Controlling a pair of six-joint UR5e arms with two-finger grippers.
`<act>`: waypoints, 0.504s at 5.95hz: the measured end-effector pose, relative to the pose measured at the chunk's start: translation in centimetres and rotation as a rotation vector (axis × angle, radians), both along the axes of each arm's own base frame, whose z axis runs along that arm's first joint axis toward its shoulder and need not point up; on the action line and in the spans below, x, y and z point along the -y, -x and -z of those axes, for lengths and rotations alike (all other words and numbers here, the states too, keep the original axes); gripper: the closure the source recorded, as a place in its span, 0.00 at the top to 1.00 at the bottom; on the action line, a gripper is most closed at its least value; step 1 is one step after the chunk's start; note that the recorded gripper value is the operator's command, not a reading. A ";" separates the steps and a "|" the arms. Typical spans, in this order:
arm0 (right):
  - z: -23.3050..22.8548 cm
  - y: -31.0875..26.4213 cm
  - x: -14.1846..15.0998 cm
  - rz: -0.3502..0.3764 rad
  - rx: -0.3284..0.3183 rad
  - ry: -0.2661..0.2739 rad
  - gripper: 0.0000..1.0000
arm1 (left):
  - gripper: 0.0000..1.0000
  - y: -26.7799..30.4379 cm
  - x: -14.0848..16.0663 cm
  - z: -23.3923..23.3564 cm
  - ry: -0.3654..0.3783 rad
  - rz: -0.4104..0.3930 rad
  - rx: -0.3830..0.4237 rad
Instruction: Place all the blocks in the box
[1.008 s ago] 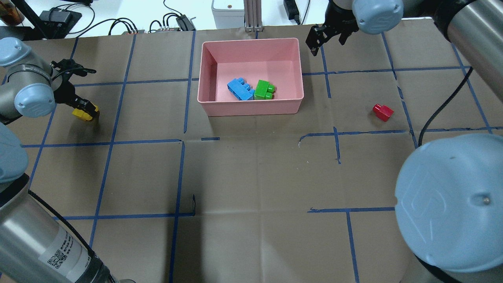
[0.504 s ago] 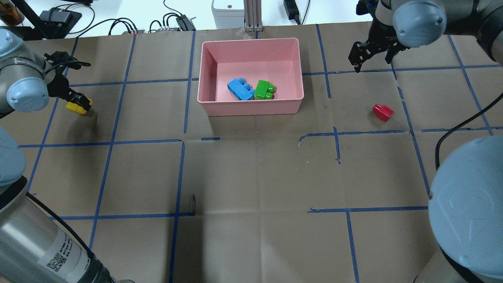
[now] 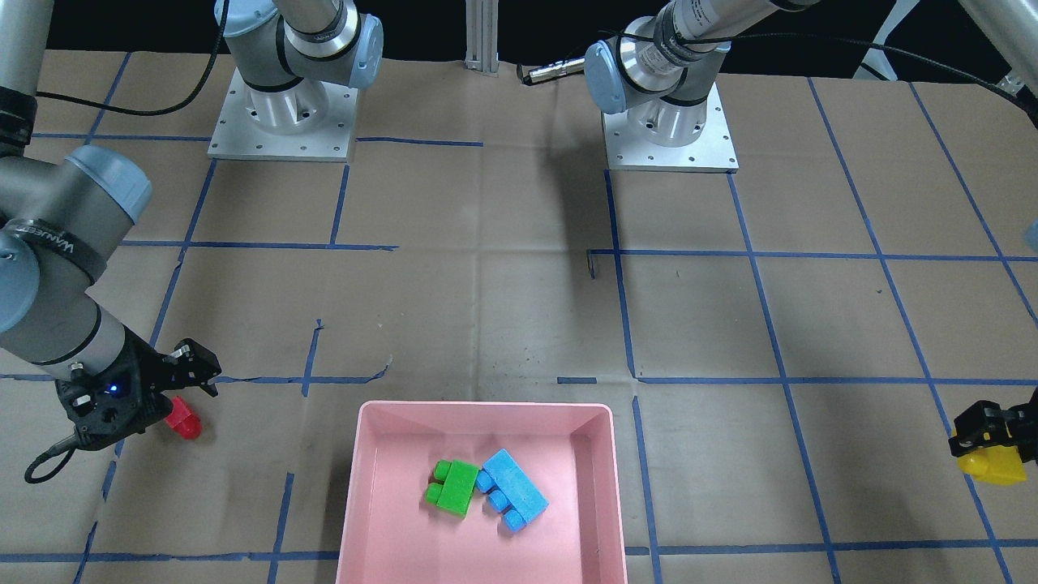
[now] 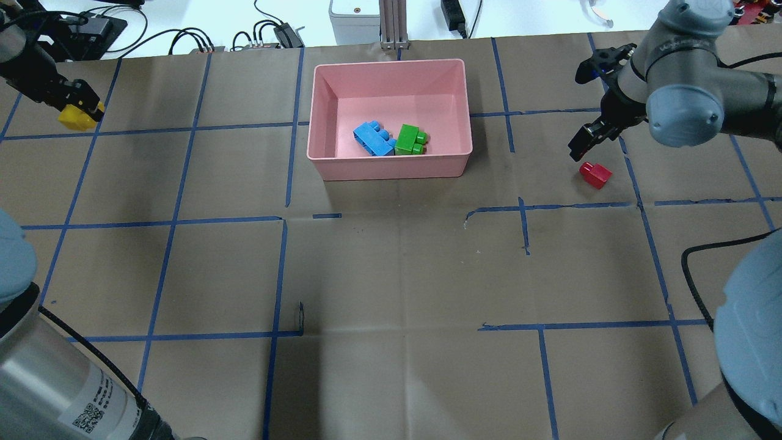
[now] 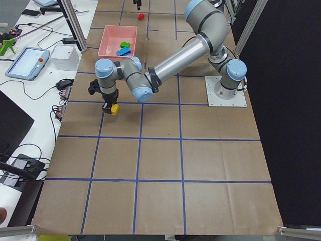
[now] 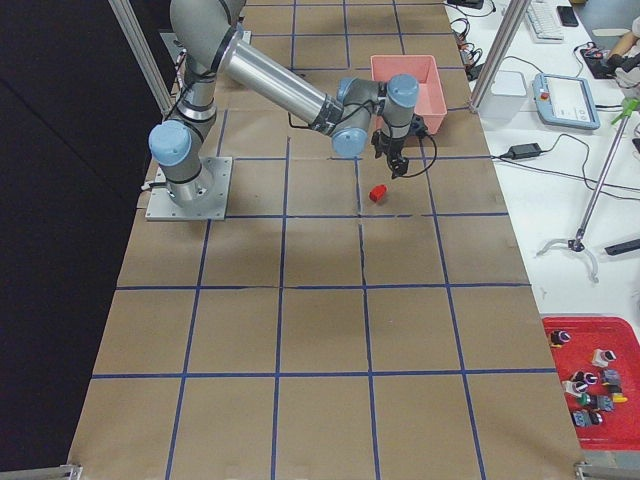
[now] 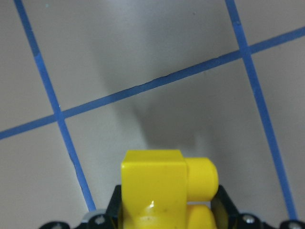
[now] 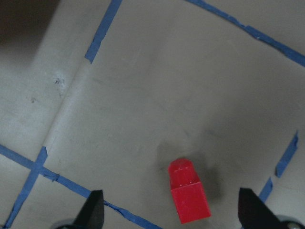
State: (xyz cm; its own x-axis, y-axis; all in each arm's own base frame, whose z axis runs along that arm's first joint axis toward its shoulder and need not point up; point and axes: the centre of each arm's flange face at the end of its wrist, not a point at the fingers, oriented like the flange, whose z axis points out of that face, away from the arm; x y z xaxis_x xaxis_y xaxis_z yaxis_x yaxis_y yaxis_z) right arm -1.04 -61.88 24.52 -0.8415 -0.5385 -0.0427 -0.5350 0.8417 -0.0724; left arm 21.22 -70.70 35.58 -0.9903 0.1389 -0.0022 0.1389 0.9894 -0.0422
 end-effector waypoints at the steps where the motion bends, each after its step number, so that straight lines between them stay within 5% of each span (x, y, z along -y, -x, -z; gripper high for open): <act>1: 1.6 0.7 -0.8 -0.042 0.005 0.017 0.99 | 0.26 3.2 1.1 -2.2 -0.021 -0.086 -0.029; 3: 3.6 2.2 -0.8 -0.072 -0.003 0.047 0.99 | 0.26 16.7 3.9 -3.0 -0.023 -0.239 -0.090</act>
